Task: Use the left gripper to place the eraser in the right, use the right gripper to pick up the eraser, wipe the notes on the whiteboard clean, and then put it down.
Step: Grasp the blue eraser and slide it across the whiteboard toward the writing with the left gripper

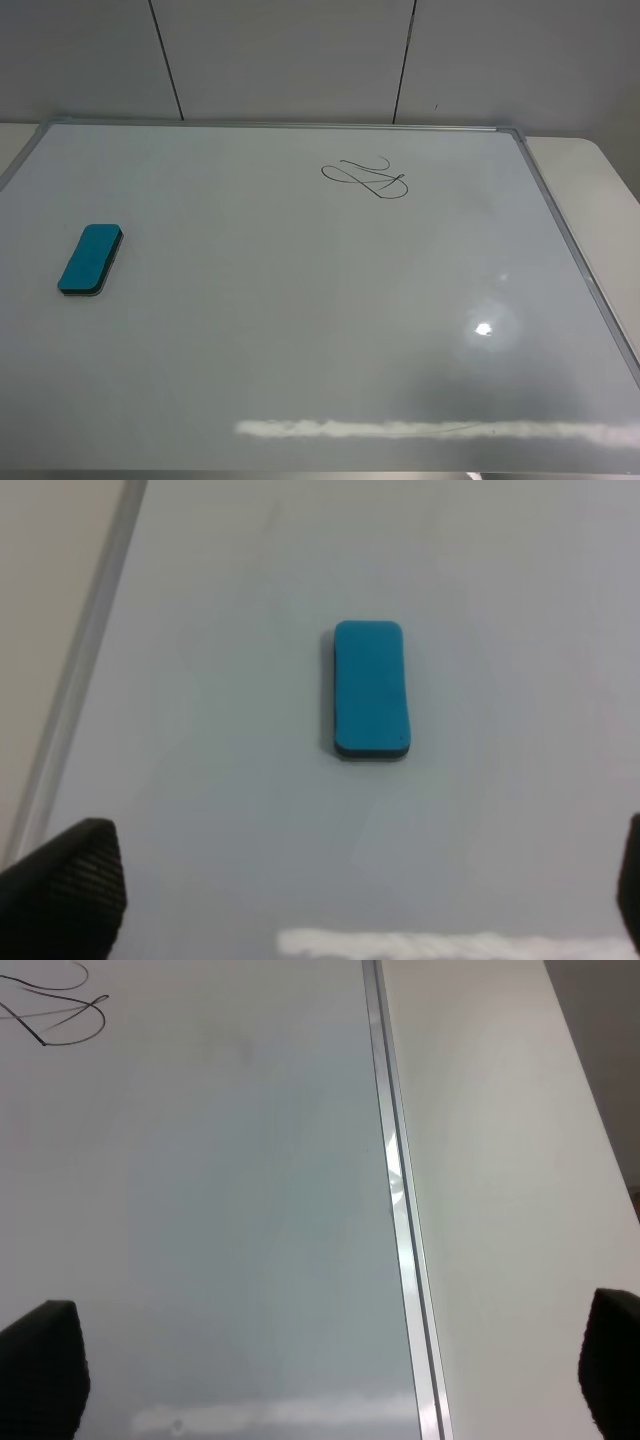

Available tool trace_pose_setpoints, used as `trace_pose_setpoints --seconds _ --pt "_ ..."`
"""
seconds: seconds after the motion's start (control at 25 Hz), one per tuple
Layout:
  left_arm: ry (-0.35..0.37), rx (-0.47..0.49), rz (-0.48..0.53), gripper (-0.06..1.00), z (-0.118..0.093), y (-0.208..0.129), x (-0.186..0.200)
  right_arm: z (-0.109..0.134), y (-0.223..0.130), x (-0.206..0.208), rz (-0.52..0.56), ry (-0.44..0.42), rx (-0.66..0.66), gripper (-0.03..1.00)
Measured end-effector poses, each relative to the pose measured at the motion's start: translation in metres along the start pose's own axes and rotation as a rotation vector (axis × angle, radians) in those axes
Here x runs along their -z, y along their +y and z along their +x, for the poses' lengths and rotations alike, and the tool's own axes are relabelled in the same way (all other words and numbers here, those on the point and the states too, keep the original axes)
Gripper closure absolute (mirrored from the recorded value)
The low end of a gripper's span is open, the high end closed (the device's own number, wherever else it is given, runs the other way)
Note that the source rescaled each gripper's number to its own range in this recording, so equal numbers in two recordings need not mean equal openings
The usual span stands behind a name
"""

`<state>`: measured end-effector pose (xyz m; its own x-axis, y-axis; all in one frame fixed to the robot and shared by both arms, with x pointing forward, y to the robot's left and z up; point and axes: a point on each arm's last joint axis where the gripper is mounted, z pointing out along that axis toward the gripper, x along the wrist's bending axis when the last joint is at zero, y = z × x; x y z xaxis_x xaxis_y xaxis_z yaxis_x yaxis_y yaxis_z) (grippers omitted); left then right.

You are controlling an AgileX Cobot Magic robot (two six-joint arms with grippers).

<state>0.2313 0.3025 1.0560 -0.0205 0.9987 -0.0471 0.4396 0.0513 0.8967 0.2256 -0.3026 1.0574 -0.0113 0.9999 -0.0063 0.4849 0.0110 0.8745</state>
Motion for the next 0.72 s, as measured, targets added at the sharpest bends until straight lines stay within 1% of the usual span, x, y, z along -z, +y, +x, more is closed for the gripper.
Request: trace_pose_setpoints --seconds 0.72 --pt "-0.001 0.001 0.001 -0.06 -0.0001 -0.0004 -0.0007 0.0 0.0 0.0 0.0 0.0 0.0 0.0"
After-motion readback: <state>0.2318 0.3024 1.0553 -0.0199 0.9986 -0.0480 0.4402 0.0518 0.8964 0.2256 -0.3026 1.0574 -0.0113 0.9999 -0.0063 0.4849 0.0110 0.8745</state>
